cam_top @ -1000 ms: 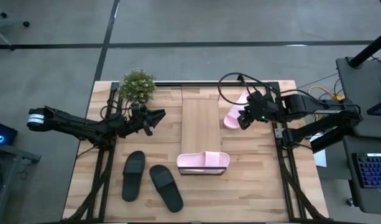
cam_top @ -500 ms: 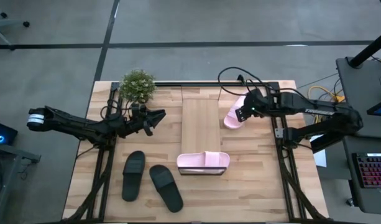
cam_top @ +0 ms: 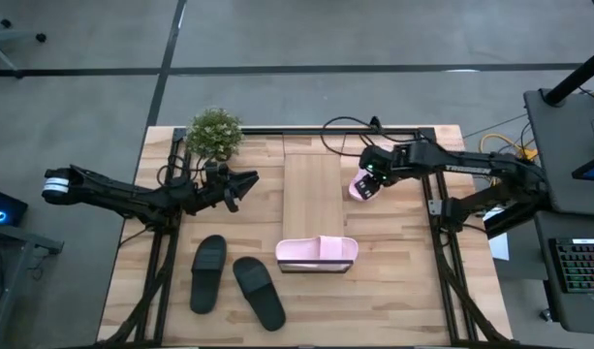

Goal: Pick and place slides into the shelf
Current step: Put the pink slide on the shelf

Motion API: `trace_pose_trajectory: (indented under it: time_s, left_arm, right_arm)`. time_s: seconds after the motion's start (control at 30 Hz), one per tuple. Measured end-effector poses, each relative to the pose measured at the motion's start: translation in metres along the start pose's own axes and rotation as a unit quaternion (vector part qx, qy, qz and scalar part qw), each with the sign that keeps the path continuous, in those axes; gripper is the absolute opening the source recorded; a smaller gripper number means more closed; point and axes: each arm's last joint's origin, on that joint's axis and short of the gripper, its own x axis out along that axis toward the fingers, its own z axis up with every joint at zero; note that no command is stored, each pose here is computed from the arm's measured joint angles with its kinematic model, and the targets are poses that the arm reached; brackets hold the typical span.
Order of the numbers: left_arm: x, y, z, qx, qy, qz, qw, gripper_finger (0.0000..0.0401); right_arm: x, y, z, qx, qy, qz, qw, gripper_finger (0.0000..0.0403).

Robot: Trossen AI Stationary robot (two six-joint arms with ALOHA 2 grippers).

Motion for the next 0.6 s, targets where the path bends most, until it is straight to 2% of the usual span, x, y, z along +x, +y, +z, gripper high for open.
trace_pose_trajectory:
  time_s: [0.37,0.47,0.6]
  left_arm:
    - [0.000,0.000,0.000,0.000,0.000,0.000,1.000,0.0107]
    - [0.000,0.000,0.000,0.000,0.000,0.000,1.000,0.0107]
    - [0.000,0.000,0.000,0.000,0.000,0.000,1.000,0.0107]
  right_arm:
    - [0.032,0.012,0.007,-0.085,0.058,-0.055,0.993,0.0203]
    - [0.035,0.010,0.006,-0.090,0.066,-0.078,0.991,0.0203]
    - [0.033,0.002,0.010,-0.076,0.064,-0.082,0.992,0.0201]
